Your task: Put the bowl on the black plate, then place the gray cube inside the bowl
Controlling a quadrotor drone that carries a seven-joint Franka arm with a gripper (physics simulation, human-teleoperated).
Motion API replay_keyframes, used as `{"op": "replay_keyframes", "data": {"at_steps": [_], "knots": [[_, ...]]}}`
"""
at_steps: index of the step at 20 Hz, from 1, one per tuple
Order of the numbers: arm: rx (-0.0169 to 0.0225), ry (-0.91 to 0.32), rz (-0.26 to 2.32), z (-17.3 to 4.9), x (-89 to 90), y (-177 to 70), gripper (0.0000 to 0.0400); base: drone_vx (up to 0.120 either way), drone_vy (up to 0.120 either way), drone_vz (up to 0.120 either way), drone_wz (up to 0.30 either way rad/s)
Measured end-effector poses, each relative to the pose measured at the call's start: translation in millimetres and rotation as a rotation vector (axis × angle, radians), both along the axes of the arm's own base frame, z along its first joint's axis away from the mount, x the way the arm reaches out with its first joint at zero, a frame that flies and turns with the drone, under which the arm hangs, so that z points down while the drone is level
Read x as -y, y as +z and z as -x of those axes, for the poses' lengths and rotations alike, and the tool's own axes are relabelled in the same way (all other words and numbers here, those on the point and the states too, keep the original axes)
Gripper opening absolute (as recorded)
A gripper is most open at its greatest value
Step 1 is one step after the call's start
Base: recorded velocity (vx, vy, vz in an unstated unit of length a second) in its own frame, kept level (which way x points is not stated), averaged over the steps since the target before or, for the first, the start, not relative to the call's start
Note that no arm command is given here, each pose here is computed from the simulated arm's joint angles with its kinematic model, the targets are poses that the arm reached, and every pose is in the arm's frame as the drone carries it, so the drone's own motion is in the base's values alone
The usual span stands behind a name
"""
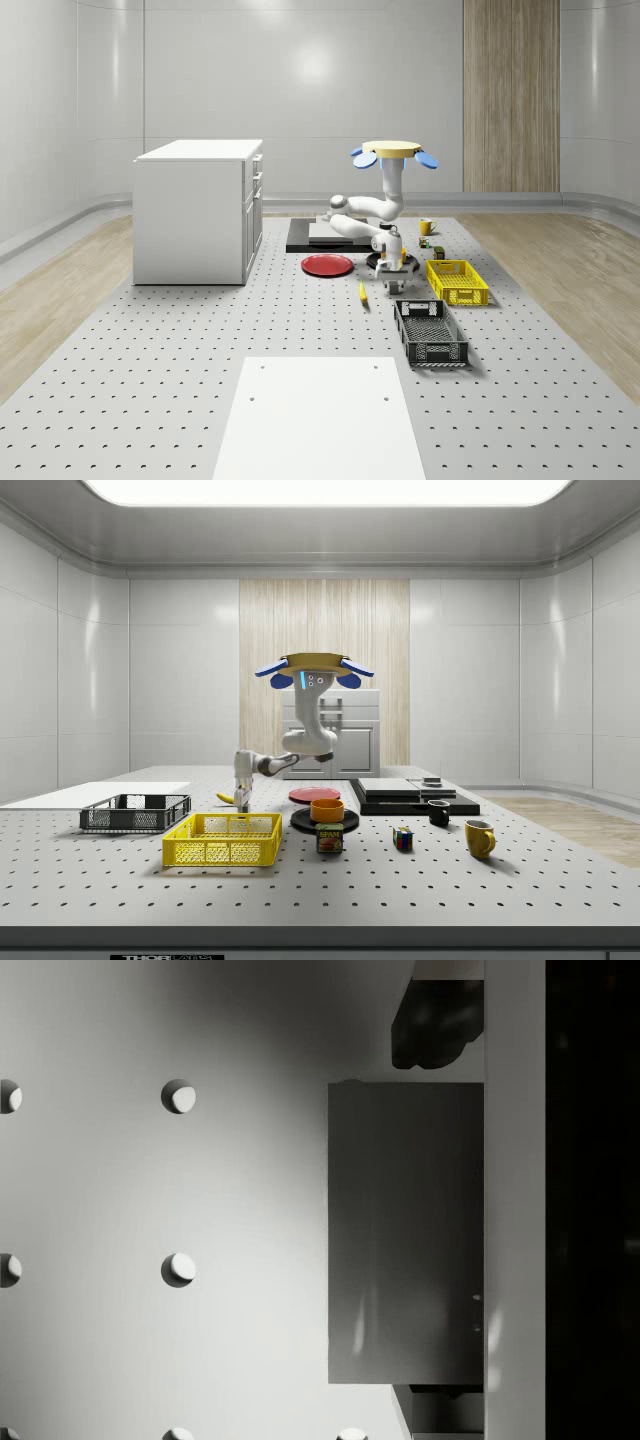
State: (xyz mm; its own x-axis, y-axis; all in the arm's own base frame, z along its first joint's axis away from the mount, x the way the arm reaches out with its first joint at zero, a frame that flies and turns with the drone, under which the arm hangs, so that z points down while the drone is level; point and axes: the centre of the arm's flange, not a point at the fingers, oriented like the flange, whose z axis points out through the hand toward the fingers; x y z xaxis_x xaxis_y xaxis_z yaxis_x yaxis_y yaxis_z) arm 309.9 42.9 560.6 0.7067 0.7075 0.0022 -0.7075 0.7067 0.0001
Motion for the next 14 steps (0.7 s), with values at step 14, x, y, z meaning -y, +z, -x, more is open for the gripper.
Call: {"op": "replay_keyframes", "data": {"at_steps": [14], "knots": [[0.0000, 0.000, 0.000, -2.3, -5.0, 5.9, 0.0310, 0.000, 0.000, 0.000, 0.000]]}}
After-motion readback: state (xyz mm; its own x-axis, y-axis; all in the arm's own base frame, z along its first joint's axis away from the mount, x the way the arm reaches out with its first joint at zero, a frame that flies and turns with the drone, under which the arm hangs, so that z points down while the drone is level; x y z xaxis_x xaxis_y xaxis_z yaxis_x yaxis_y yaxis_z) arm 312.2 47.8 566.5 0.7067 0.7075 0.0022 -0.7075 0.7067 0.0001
